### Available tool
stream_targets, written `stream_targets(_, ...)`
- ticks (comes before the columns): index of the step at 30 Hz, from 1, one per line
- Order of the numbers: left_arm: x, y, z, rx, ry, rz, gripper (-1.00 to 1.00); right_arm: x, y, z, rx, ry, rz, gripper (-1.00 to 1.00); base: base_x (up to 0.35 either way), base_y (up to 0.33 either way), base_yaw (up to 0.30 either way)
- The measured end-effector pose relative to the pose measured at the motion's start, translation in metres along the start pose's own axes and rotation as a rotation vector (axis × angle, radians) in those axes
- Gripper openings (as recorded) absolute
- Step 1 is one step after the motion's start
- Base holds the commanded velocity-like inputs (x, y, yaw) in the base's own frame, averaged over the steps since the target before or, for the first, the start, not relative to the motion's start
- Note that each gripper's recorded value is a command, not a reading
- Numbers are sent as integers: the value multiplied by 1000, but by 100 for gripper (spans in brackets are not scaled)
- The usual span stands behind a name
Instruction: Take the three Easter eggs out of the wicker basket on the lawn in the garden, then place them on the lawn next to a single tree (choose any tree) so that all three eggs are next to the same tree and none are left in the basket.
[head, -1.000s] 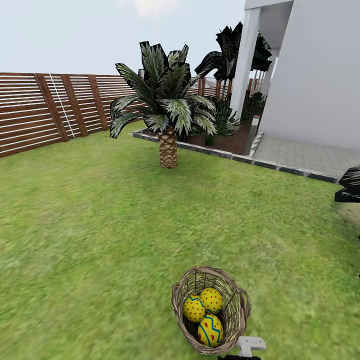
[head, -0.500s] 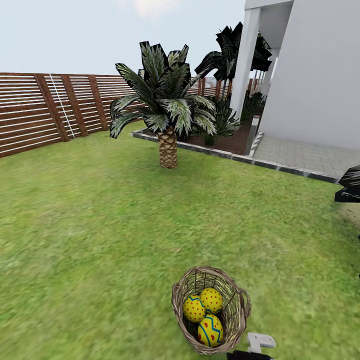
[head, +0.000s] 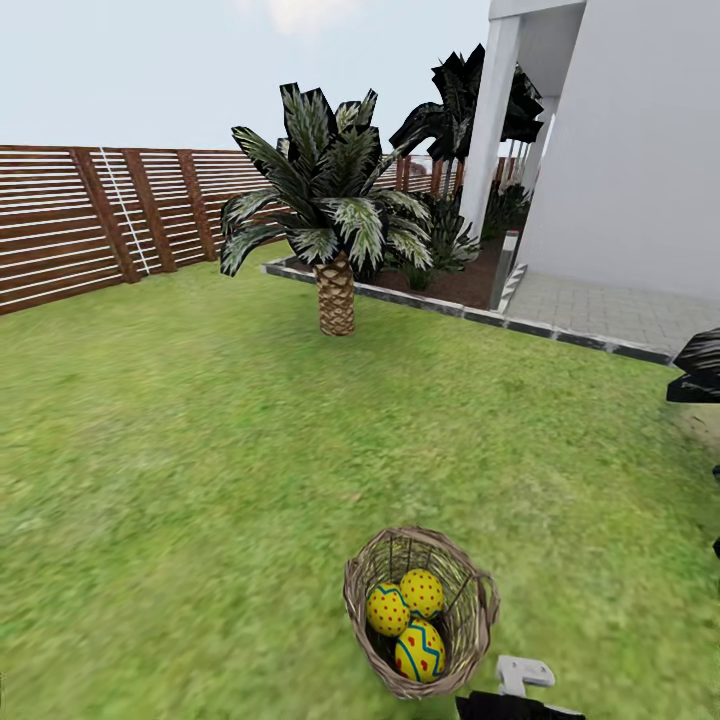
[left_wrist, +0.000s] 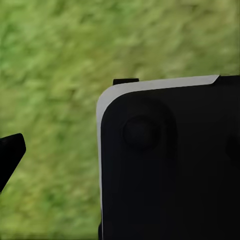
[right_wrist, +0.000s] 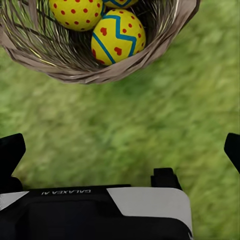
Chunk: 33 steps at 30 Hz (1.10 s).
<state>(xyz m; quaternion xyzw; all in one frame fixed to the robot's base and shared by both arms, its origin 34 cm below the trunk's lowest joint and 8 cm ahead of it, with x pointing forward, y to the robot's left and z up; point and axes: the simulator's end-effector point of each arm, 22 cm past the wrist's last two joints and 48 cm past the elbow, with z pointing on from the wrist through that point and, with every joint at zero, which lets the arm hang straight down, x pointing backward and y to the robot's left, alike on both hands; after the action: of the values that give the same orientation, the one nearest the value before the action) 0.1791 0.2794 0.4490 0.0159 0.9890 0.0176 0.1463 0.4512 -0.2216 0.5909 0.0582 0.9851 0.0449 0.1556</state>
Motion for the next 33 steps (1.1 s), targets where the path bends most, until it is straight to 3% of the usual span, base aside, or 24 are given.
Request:
stream_targets(16, 0, 0, 0, 0, 0, 0, 100, -25, 2, -26, -4, -11, -4, 100, -69, 0, 0)
stream_targets(23, 0, 0, 0, 0, 0, 0, 100, -32, 5, -36, -9, 16, -6, 100, -8, 0, 0)
stream_targets(33, 0, 0, 0, 1, 0, 0, 100, -57, 7, -43, -12, -14, -10, 100, -1, 0, 0)
